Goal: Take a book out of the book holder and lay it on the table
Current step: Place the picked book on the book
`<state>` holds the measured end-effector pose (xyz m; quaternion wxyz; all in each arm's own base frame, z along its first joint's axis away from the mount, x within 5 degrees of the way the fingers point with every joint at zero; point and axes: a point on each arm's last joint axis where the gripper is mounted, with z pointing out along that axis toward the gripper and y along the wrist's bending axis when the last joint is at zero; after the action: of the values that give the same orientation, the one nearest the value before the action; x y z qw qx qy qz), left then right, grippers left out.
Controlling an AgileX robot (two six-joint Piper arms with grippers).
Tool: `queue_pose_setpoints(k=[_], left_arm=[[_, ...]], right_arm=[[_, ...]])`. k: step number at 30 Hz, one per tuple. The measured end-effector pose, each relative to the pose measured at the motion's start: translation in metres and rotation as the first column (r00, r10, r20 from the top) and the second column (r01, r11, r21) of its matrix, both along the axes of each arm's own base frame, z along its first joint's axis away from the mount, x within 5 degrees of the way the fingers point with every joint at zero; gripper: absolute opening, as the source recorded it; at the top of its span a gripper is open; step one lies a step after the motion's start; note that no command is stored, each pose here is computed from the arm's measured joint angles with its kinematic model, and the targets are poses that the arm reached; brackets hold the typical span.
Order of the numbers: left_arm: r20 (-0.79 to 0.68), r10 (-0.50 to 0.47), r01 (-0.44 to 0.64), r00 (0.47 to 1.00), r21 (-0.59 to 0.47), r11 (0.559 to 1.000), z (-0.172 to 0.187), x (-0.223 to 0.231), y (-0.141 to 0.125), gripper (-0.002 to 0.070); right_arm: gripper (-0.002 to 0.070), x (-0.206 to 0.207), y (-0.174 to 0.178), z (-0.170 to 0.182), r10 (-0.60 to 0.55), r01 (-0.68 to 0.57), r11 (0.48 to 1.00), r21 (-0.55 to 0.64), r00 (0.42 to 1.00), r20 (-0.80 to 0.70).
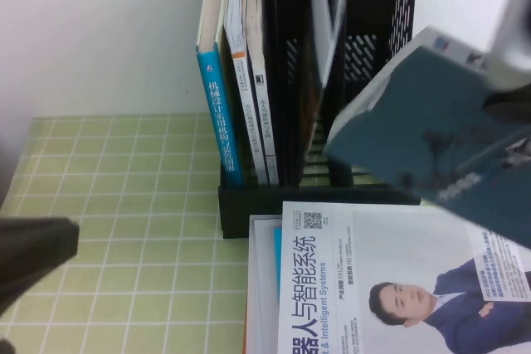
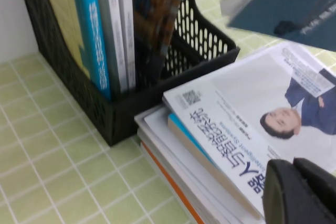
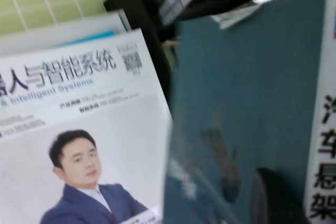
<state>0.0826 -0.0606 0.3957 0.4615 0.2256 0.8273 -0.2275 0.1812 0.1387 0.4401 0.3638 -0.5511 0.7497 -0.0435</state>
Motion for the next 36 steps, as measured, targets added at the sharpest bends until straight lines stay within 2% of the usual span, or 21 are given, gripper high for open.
queue_pose_setpoints(k=[4, 9, 11, 14, 16, 21, 26, 29, 32, 36], left_arm=[[-0.018, 0.017, -0.017, 1.0, -0.017, 1.0, -0.016, -0.009, 0.003, -0.0002], [0.004, 0.026, -0.026, 1.0, -0.034, 0.999, -0.016, -0.014, 0.005, -0.0003], [0.013, 0.031, -0.031, 0.999, -0.041, 0.999, -0.015, -0.015, 0.006, -0.0003], [0.012, 0.033, -0.033, 0.999, -0.047, 0.998, -0.015, -0.015, 0.006, -0.0003], [0.012, 0.034, -0.033, 0.999, -0.047, 0.998, -0.015, -0.015, 0.006, -0.0003], [0.01, 0.035, -0.034, 0.999, -0.049, 0.998, -0.015, -0.015, 0.006, -0.0003], [0.01, 0.035, -0.034, 0.999, -0.049, 0.998, -0.015, -0.015, 0.006, -0.0003], [0.01, 0.035, -0.034, 0.999, -0.049, 0.998, -0.015, -0.015, 0.006, -0.0003], [0.011, 0.035, -0.035, 0.999, -0.05, 0.998, -0.015, -0.015, 0.006, -0.0003], [0.013, 0.038, -0.037, 0.999, -0.045, 0.998, -0.015, -0.015, 0.006, -0.0003]], right_arm=[[0.0131, -0.006, 0.038, -0.019, -0.013, 0.022, 0.987, -0.159, 0.998, 0.058], [0.0131, -0.022, 0.083, -0.054, 0.079, -0.027, 0.932, -0.362, 0.988, 0.131], [0.0131, -0.026, 0.095, -0.067, 0.13, -0.027, 0.894, -0.447, 0.971, 0.201], [0.0131, -0.025, 0.103, -0.076, 0.18, 0.018, 0.857, -0.515, 0.925, 0.333], [0.0131, -0.024, 0.104, -0.078, 0.192, 0.038, 0.85, -0.526, 0.907, 0.375], [0.0131, -0.029, 0.104, -0.101, 0.176, -0.004, 0.859, -0.512, 0.941, 0.287], [0.0131, -0.044, 0.098, -0.159, 0.148, -0.083, 0.876, -0.475, 0.984, 0.1], [0.0131, -0.053, 0.094, -0.188, 0.152, -0.126, 0.886, -0.445, 0.988, 0.024], [0.0131, -0.055, 0.09, -0.205, 0.16, -0.134, 0.895, -0.425, 0.987, 0.026], [0.0131, -0.046, 0.086, -0.207, 0.124, -0.055, 0.919, -0.391, 0.98, 0.154]])
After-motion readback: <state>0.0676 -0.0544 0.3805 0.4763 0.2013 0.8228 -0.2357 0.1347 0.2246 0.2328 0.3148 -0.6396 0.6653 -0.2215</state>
